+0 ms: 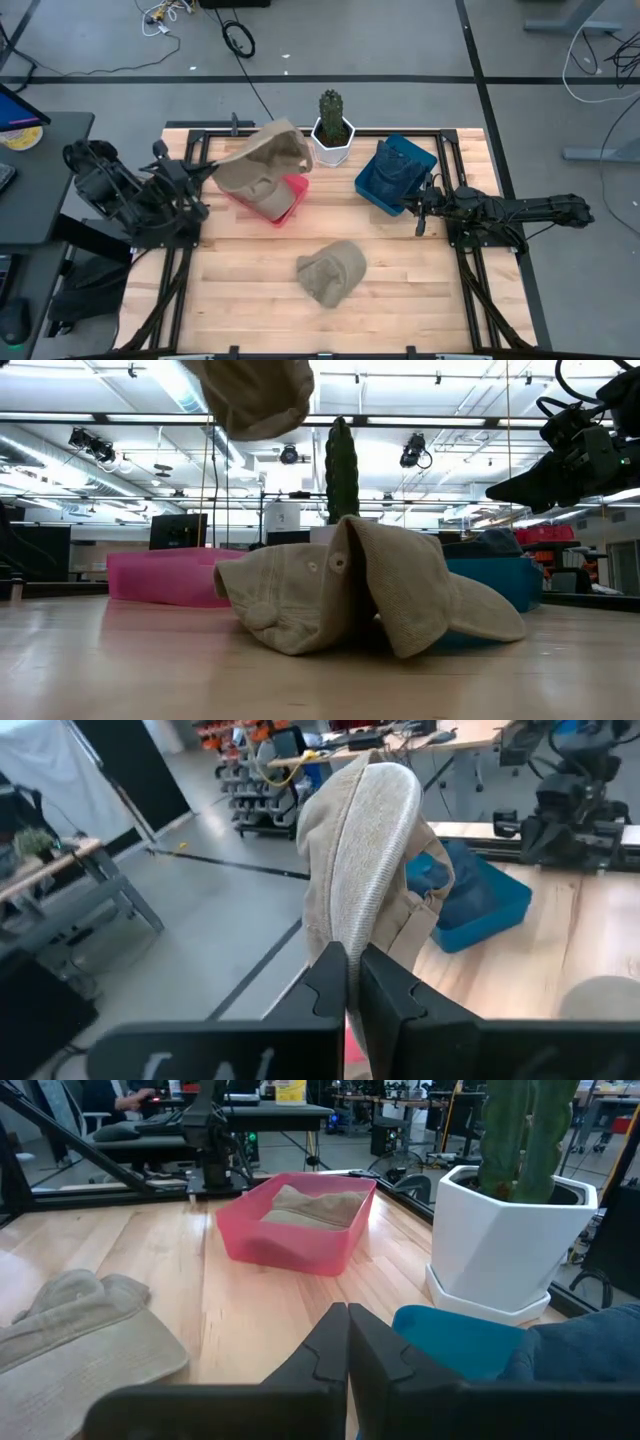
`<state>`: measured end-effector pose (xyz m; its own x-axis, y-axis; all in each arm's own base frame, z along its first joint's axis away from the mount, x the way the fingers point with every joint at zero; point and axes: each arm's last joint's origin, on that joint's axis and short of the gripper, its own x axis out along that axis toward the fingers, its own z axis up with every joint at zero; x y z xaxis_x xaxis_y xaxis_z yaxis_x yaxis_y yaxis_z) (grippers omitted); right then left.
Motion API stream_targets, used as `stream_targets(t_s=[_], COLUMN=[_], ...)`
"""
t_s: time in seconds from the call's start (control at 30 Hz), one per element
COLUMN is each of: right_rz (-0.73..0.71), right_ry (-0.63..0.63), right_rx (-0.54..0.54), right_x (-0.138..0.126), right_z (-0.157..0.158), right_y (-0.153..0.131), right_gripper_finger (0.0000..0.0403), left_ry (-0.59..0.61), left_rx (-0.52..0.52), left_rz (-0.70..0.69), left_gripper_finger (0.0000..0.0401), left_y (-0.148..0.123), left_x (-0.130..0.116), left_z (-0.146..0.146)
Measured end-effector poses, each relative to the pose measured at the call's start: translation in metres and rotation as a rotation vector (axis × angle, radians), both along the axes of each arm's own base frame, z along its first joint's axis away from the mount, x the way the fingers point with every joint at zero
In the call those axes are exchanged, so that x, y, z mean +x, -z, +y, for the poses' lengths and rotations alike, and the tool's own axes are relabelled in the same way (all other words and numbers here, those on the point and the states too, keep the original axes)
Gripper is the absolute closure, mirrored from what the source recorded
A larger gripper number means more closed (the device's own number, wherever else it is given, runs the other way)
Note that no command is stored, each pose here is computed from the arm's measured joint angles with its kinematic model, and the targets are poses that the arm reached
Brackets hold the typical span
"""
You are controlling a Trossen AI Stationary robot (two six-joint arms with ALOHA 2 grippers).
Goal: Pick & Place hat
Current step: Put the left brown cap into the red bin
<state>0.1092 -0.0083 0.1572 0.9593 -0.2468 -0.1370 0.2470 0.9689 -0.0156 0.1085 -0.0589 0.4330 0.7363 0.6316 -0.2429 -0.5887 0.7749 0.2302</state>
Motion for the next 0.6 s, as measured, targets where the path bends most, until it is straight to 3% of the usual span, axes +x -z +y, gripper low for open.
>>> stream_targets(t_s=[0.23, 0.6], right_rz=[0.000, 0.001], right_ry=[0.000, 0.000], right_rx=[0.000, 0.000], right_x=[0.000, 0.000], right_z=[0.000, 0.000], right_y=[0.000, 0.000], right_gripper_finger=[0.0394, 0.0394], left_ry=[-0.103, -0.277], left_rx=[-0.051, -0.152], left_rz=[0.037, 0.241], left_gripper_finger=[0.0390, 0.0390], left_y=[0.028, 0.041], left_x=[0.003, 0.026], left_z=[0.011, 0.035])
